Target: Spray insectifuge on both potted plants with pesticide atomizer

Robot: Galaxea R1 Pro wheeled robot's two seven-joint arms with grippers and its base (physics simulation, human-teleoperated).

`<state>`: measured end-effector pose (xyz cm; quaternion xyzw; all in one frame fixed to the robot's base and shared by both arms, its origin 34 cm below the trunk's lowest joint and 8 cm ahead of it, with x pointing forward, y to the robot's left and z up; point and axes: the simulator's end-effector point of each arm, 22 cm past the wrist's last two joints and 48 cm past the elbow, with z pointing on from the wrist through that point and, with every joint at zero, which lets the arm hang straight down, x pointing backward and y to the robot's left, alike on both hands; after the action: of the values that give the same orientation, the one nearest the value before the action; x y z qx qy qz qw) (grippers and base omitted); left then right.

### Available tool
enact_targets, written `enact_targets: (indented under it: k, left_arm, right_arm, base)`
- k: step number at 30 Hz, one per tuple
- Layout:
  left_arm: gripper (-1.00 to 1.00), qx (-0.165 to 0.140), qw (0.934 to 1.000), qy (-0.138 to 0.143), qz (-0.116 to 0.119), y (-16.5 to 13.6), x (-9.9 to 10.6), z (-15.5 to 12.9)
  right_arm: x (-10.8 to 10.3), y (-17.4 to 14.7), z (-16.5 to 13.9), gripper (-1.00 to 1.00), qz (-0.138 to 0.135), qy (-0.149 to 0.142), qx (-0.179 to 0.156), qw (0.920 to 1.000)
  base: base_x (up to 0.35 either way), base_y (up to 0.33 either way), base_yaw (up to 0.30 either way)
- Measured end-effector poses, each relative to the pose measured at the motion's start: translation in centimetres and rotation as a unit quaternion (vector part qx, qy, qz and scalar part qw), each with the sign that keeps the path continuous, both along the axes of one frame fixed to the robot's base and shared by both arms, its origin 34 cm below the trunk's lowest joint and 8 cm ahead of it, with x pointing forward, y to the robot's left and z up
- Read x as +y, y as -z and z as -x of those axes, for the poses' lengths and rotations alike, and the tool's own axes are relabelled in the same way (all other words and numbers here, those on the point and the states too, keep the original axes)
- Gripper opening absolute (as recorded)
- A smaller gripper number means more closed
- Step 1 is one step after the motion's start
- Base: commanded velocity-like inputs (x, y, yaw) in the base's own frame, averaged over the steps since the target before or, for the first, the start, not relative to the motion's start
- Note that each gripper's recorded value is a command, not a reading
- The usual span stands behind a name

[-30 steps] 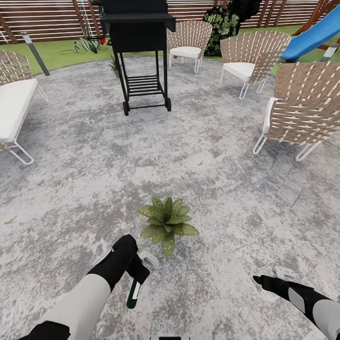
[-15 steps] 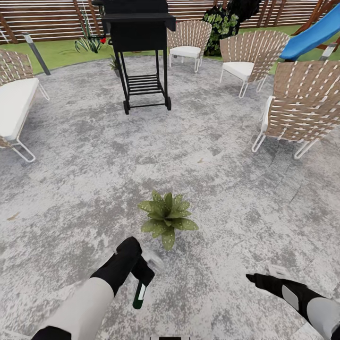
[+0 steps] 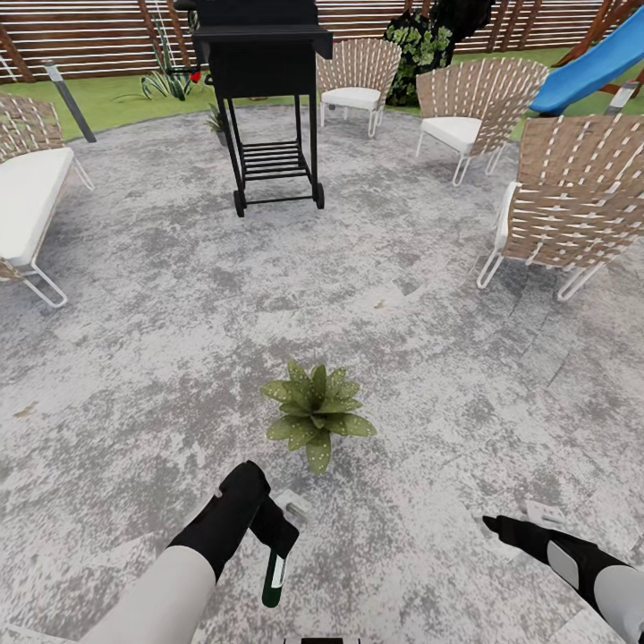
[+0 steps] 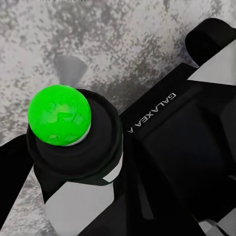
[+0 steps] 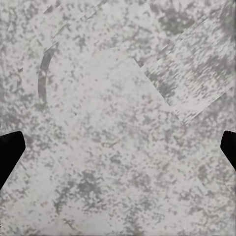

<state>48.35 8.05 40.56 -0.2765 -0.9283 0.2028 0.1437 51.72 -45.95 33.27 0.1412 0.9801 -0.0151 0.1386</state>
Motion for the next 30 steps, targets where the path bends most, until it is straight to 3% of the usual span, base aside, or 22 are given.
enact_targets:
  k: [11, 22, 29, 30]
  left_arm:
    - [-1.0, -0.004, 1.0, 0.002, 0.003, 0.0, -0.1, -0.2]
    - [-1.0, -0.044, 0.9989, 0.005, 0.014, -0.8, -0.4, -2.7]
    - [-1.0, -0.102, 0.9918, 0.045, 0.061, -1.1, -1.8, -4.6]
    - [-1.0, -0.12, 0.9881, 0.059, 0.075, -1.2, -2.3, -5.1]
  right_arm:
    - [0.0, 0.0, 0.0, 1.0, 0.0, 0.0, 0.0, 1.0]
    - [0.0, 0.0, 0.2, 1.0, -0.001, 0.001, 0.004, 1.0]
    - [-0.1, 0.0, 0.3, 1.0, 0.001, -0.004, 0.007, 1.0]
    - [0.0, 0.0, 0.2, 1.0, 0.0, -0.007, 0.007, 1.0]
  base:
    - [0.0, 0.0, 0.0]
    - [0.0, 0.0, 0.0]
    - [0.0, 0.0, 0.0]
    - [0.0, 0.0, 0.0]
